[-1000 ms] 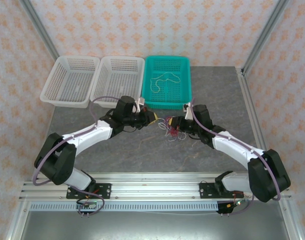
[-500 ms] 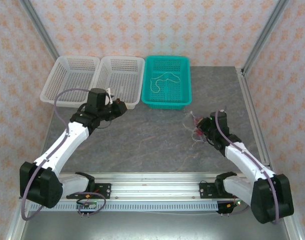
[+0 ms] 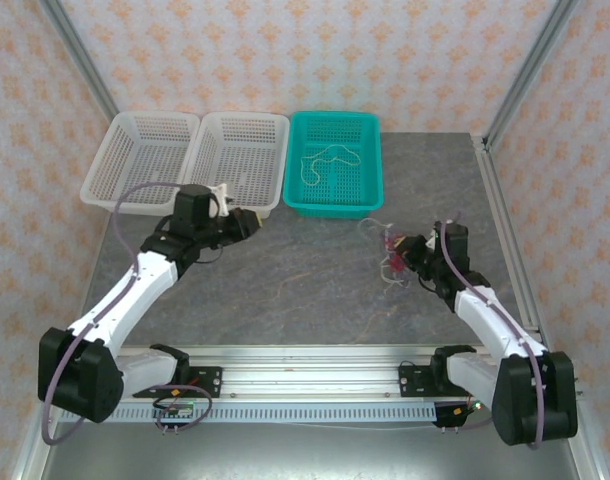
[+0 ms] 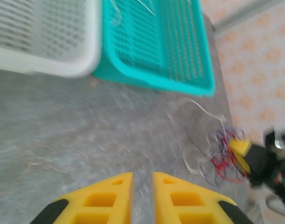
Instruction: Untangle the cables
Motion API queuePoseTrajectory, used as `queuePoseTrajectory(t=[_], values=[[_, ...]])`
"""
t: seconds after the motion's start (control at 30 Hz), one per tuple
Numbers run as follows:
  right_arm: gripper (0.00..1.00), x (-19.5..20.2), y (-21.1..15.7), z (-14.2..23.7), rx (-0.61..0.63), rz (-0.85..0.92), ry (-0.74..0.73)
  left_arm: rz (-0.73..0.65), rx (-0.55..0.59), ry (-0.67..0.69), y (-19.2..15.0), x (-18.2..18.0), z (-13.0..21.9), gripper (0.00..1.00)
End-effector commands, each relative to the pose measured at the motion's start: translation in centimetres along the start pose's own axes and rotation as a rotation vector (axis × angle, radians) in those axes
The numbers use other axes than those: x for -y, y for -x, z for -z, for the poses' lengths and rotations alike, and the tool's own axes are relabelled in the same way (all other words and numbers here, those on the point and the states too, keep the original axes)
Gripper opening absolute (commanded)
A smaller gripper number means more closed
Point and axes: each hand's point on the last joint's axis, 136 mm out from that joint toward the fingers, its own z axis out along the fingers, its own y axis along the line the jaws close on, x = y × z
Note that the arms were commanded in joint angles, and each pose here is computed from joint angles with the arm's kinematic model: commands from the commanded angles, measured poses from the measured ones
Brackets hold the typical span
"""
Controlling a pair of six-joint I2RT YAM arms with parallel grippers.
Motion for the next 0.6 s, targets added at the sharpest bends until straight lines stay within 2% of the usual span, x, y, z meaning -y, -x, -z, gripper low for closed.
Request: queuePoseTrajectory(t=[0.0,0.07,0.17,0.27,0.33,0.47,0.57], values=[[0.00,-6.5,-1.9,0.6,-0.142,0.232,0.223,-0.372,-0.068,-0.126,-2.4,4.7,-0.7,0.26],[0.00,-7.8,-3.1,1.0,-0.202,0.336,0.229,-0.484,-0.071,-0.110,-3.2,4.9,-0.8,0.29],[0.00,-9.6,-4.5,1.6,-0.282,0.425,0.259,-0.598,0.084,-0.110,-1.9,5.7,0.2,0.45],[0.00,-11.4,-5.6,2.3,-0.340,0.484,0.298,-0.853,0.174,-0.118,-2.7,7.1,0.8,0.61],[0.00,-12.4,-6.2,2.5,-0.363,0.516,0.316,-0.977,0.178,-0.142,-3.9,8.2,0.5,0.66],[0.00,-14.1,-7.2,2.9,-0.397,0.569,0.351,-1.027,0.153,-0.199,-5.0,9.4,-1.1,0.69],[0.00,-15.1,-8.1,3.3,-0.417,0.596,0.382,-1.031,0.116,-0.167,-5.0,8.6,-3.2,0.70]])
